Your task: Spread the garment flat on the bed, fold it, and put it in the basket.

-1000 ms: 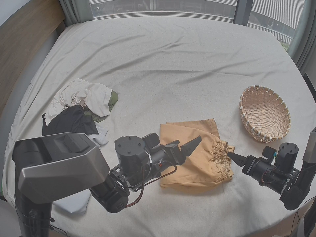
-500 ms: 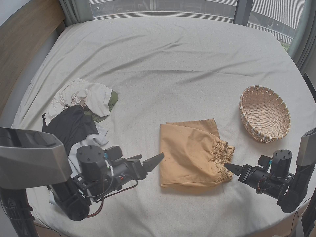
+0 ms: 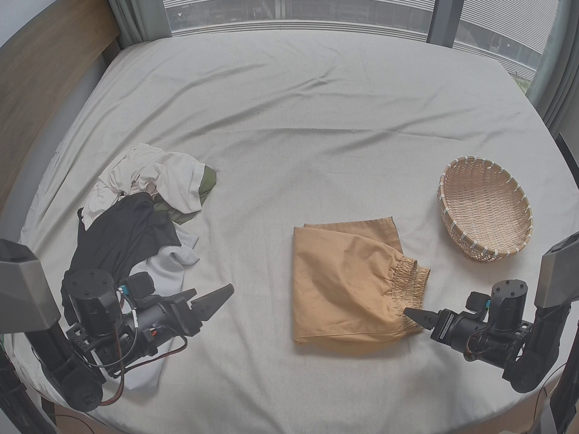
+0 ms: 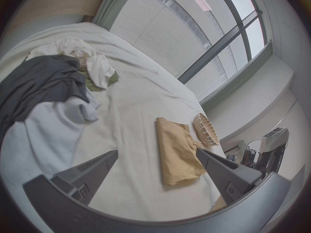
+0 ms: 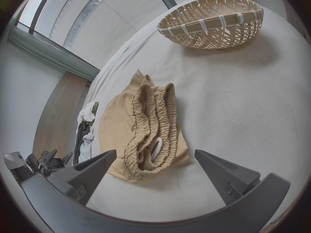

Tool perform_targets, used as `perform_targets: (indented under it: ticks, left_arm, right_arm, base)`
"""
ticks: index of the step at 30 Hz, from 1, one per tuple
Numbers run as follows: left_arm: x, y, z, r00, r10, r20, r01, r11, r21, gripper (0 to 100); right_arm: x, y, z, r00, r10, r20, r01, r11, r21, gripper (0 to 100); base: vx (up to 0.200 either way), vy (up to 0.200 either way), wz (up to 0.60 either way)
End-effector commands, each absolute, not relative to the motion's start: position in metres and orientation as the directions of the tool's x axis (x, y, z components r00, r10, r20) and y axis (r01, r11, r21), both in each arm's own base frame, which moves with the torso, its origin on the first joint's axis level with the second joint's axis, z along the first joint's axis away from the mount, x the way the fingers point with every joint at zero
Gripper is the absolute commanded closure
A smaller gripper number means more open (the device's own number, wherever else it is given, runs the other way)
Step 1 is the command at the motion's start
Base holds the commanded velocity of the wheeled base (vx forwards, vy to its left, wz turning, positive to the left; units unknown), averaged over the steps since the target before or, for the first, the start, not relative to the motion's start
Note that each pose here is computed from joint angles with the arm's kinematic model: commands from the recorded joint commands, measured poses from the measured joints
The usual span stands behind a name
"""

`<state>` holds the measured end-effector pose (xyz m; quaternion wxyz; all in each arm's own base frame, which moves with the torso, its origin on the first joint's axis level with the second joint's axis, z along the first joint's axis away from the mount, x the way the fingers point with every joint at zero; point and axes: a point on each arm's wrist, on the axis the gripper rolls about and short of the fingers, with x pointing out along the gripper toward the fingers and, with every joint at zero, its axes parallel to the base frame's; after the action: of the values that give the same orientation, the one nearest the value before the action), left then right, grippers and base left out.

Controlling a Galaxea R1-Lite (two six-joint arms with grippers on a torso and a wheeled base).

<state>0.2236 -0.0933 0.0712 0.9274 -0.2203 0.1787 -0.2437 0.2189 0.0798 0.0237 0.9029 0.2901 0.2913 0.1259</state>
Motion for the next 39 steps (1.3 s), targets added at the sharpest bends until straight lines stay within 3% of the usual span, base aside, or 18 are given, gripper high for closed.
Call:
perform_targets:
  ticks: [1,23,31,32,39]
  left_arm:
    - [0.215,-0.073,0.073,0.832,-0.5,-0.239,0.361,0.817,-0.451,0]
    - [0.195,-0.066,0.066,0.812,-0.498,-0.305,0.363,0.839,-0.405,0]
    - [0.194,-0.065,0.068,0.82,-0.488,-0.297,0.358,0.844,-0.4,0]
    - [0.194,-0.065,0.068,0.82,-0.488,-0.297,0.358,0.844,-0.4,0]
    - [0.195,-0.066,0.068,0.822,-0.486,-0.297,0.355,0.845,-0.399,0]
  right_arm:
    - [0.219,0.081,0.023,0.795,0.401,-0.455,-0.063,0.8,0.596,0]
    - [0.245,0.098,-0.007,0.771,0.413,-0.485,-0.06,0.805,0.591,0]
    - [0.265,0.119,-0.012,0.783,0.446,-0.433,-0.116,0.789,0.603,0]
    - [0.266,0.119,-0.012,0.788,0.44,-0.43,-0.111,0.79,0.603,100]
    - [0.265,0.12,-0.004,0.799,0.443,-0.407,-0.108,0.771,0.628,100]
  base:
    - [0.0,0.0,0.0]
    - [0.0,0.0,0.0]
    - [0.0,0.0,0.0]
    - [0.0,0.0,0.0]
    - [0.0,0.0,0.0]
